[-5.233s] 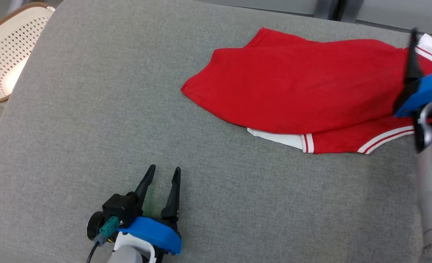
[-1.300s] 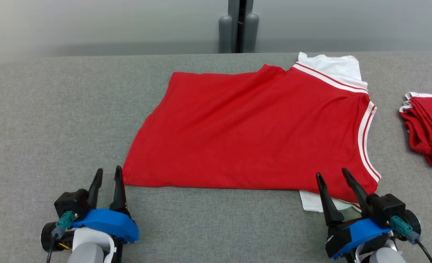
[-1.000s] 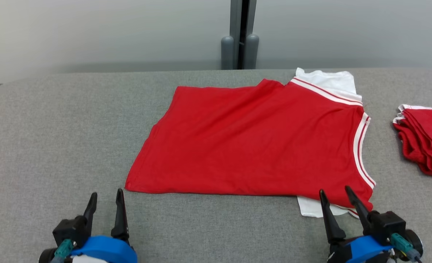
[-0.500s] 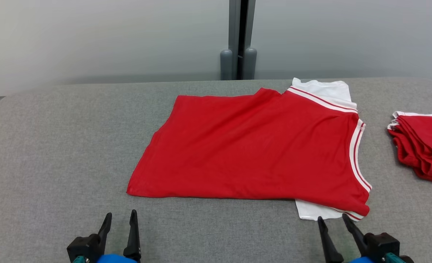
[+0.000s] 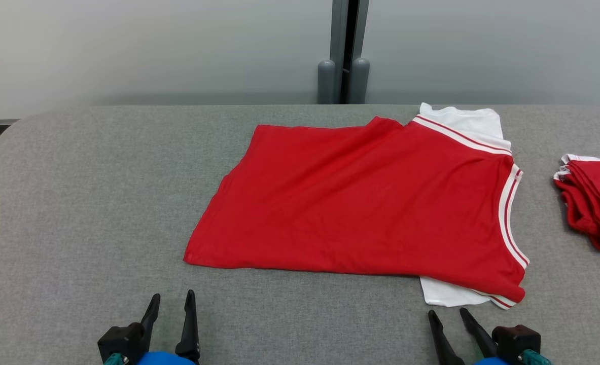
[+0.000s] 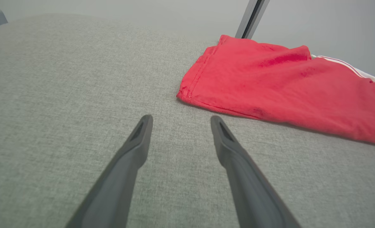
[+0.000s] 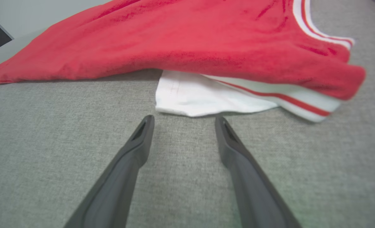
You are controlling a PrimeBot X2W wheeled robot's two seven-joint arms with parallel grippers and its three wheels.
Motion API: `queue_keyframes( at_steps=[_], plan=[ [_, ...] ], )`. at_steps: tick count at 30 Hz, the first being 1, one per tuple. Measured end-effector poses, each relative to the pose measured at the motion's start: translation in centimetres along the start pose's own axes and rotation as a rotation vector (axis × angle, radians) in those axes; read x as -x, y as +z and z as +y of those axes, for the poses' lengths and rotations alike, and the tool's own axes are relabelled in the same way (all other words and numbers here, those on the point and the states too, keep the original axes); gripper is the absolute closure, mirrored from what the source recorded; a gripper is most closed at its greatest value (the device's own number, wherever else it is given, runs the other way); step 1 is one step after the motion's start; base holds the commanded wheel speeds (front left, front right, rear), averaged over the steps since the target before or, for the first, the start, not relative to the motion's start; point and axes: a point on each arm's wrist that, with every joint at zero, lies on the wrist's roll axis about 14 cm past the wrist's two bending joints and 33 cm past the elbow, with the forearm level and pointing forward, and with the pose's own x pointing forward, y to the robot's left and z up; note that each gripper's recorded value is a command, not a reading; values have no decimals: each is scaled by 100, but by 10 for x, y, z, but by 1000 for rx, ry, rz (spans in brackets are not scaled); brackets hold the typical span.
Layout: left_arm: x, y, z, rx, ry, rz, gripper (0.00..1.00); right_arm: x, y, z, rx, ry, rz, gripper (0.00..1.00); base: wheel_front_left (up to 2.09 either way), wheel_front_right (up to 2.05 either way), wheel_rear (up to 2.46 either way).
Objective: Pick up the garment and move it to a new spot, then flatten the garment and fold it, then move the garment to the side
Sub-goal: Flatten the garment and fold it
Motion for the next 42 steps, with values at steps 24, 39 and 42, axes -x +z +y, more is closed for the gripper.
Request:
queue_keyframes(
  at_steps=[24, 39, 42],
  plan=[
    [-8, -9, 4, -2, 8, 35, 0, -28, -4, 0, -103, -8, 36, 100, 0, 0, 0],
    [-22, -1, -13, -4, -45, 18, 0, 3, -9, -33, -62, -113, 26, 100, 0, 0, 0],
    [-25, 0, -19, -5, -62, 18, 0, 13, -11, -50, -41, -166, 27, 100, 0, 0, 0]
  ],
)
